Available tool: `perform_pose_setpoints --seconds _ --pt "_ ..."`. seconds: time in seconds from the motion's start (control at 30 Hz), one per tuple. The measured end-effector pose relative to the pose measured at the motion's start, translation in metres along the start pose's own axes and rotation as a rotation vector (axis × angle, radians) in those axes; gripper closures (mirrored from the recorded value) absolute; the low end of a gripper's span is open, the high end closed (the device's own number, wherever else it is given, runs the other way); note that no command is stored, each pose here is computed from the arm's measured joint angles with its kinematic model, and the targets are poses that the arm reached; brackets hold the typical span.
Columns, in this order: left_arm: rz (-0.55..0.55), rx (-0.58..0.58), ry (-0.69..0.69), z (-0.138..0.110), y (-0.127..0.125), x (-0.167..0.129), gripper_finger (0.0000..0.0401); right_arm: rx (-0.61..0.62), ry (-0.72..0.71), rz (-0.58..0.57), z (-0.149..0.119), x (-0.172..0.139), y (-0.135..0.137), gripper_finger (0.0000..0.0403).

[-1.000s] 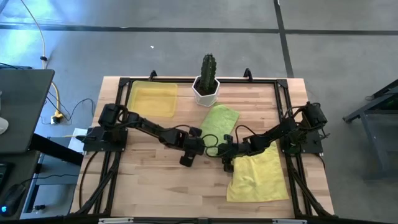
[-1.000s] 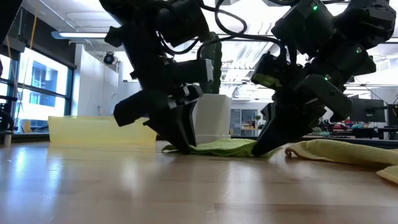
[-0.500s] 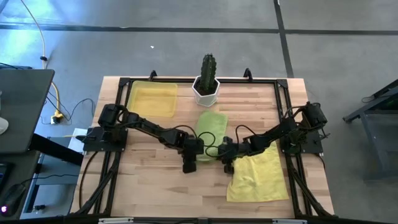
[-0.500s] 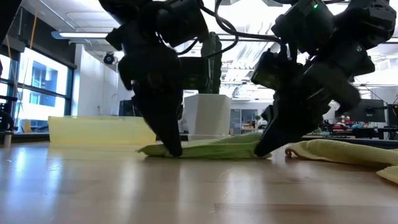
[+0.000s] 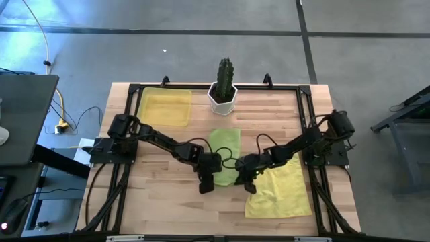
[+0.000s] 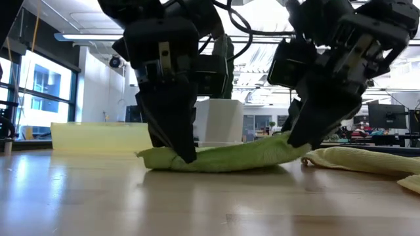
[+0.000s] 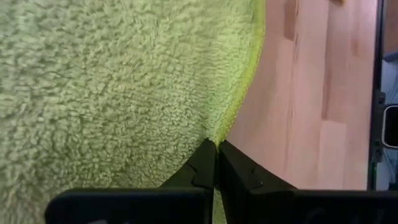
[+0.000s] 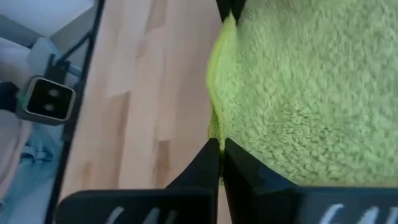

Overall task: Roll microfiber towels into tight, uniform cylinder then place into a basket
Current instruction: Roll the green microfiber towel

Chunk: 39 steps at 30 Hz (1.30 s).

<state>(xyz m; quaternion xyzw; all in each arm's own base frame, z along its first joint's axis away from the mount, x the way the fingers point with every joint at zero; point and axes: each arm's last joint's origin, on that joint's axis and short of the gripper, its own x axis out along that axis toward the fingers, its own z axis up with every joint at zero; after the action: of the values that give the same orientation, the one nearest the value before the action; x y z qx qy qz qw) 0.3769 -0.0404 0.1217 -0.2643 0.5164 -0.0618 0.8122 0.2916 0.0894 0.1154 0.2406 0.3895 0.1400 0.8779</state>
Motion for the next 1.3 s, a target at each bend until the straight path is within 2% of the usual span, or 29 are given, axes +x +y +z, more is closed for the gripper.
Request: perform_pose_setpoints --seconds 0.27,0.43,0.57,0.7,0.87,1.3 --pt "-0.007 0.007 -0.017 0.003 -0.002 -0.002 0.0396 0.024 -0.041 -0.007 0.006 -0.008 0.004 0.0403" --pt "-0.008 0.057 -0.042 0.014 -0.011 -0.007 0.0396 0.081 -0.043 -0.021 0.007 -0.010 0.005 0.0403" --pt "0.076 0.093 -0.032 0.018 -0.015 -0.014 0.0396 0.124 -0.038 -0.068 0.005 -0.010 0.003 0.0403" --pt "0.212 0.054 0.003 0.013 -0.009 -0.016 0.0396 0.164 -0.024 -0.128 0.001 -0.010 0.000 0.0402" --pt "0.334 0.050 -0.028 0.013 -0.006 -0.017 0.0396 0.163 -0.036 -0.158 0.001 -0.011 -0.001 0.0402" --pt "0.438 0.126 -0.048 0.013 0.000 -0.015 0.0396 0.164 -0.056 -0.348 -0.004 -0.013 -0.010 0.0402"
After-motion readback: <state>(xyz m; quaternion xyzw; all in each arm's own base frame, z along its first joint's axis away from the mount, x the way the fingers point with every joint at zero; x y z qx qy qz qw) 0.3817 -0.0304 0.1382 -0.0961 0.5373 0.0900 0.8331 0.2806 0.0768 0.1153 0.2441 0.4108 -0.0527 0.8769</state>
